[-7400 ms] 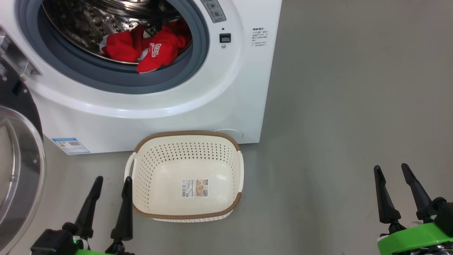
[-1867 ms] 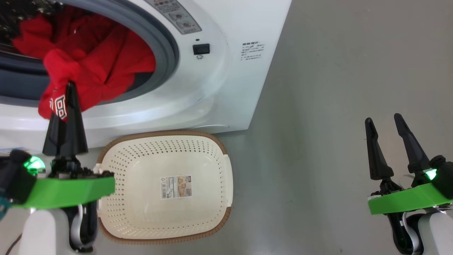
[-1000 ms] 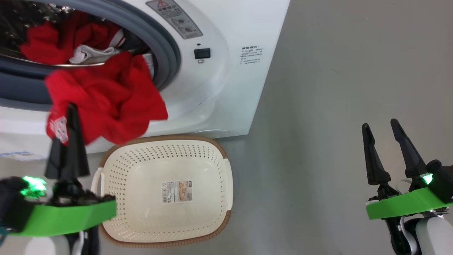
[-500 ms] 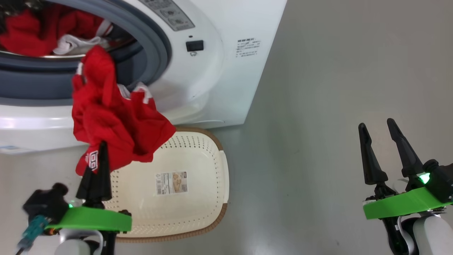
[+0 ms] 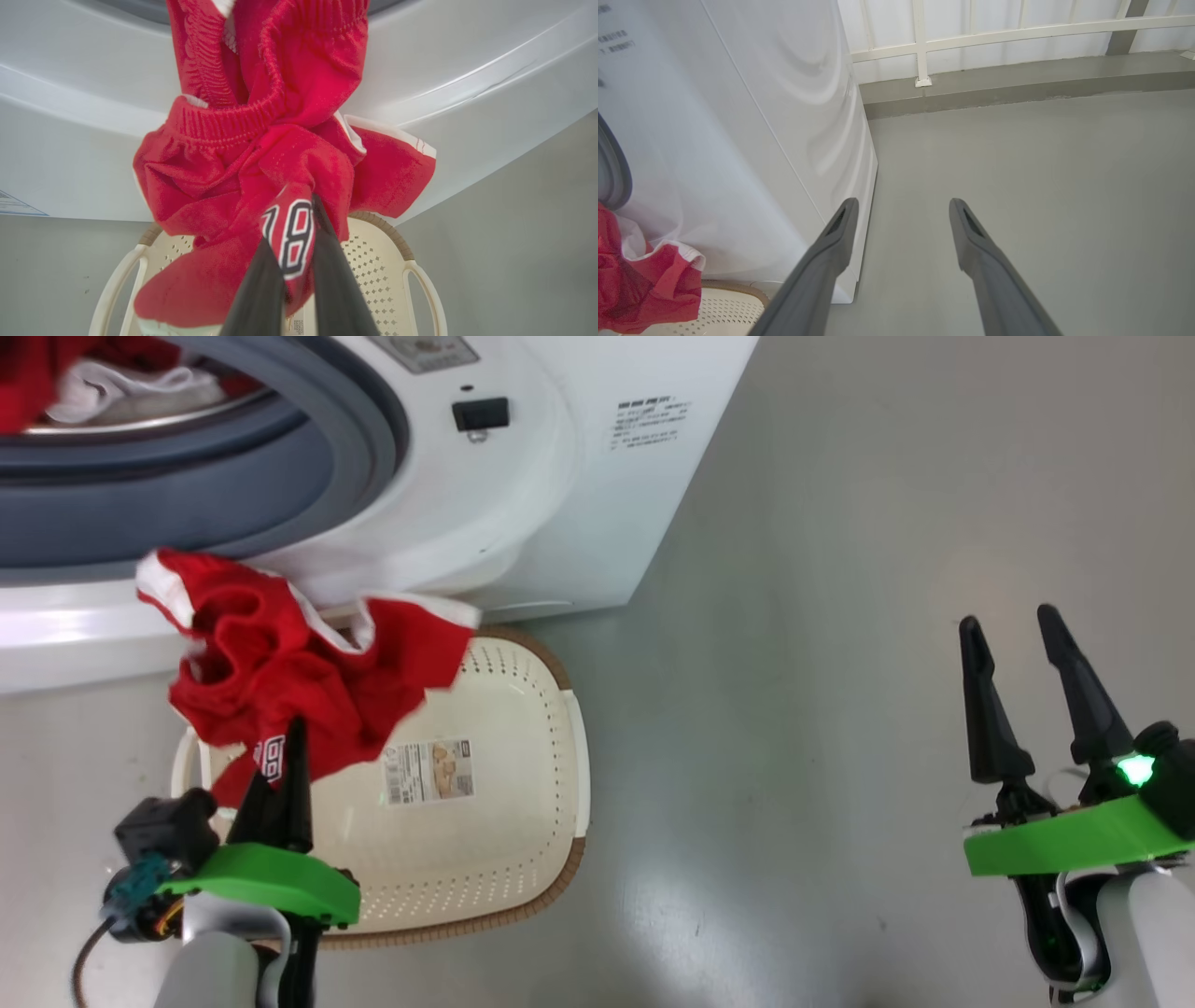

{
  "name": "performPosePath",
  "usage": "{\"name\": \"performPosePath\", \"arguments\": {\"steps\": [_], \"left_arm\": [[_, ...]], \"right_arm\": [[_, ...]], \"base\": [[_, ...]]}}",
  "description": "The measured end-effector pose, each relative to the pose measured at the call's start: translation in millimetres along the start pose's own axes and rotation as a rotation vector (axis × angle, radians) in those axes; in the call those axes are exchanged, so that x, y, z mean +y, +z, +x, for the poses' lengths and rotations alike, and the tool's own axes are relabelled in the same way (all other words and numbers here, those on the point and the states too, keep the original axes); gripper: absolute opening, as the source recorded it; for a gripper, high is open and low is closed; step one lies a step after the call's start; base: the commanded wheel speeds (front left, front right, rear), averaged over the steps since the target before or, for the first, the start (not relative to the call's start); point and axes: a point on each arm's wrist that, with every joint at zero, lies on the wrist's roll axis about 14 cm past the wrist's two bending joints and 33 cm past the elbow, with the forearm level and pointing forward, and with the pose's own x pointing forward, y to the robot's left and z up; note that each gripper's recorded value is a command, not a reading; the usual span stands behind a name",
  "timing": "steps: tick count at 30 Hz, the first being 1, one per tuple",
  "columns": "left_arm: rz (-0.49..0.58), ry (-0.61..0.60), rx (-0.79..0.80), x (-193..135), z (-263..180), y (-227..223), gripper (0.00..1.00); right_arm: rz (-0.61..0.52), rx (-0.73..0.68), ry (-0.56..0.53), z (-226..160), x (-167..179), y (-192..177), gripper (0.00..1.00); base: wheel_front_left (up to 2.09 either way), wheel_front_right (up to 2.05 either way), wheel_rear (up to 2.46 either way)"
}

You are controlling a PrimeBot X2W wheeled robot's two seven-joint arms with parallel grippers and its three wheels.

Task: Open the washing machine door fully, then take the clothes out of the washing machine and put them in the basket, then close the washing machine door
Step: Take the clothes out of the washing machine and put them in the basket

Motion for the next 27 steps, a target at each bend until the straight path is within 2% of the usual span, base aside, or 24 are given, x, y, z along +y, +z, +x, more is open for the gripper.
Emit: {"name": "performPosePath", "arguments": {"steps": [15, 27], "left_arm": [[-0.001, 0.002, 0.216, 1, 18, -69, 0.00], [-0.003, 0.003, 0.278, 3, 34, -90, 0.00]], "right_arm": [[0.005, 0.043, -0.001, 20, -2, -26, 1.00], [0.009, 0.082, 0.005, 32, -2, -49, 1.00]], "base": [[0.00, 0.00, 0.00], [0.00, 0.00, 0.00]]}}
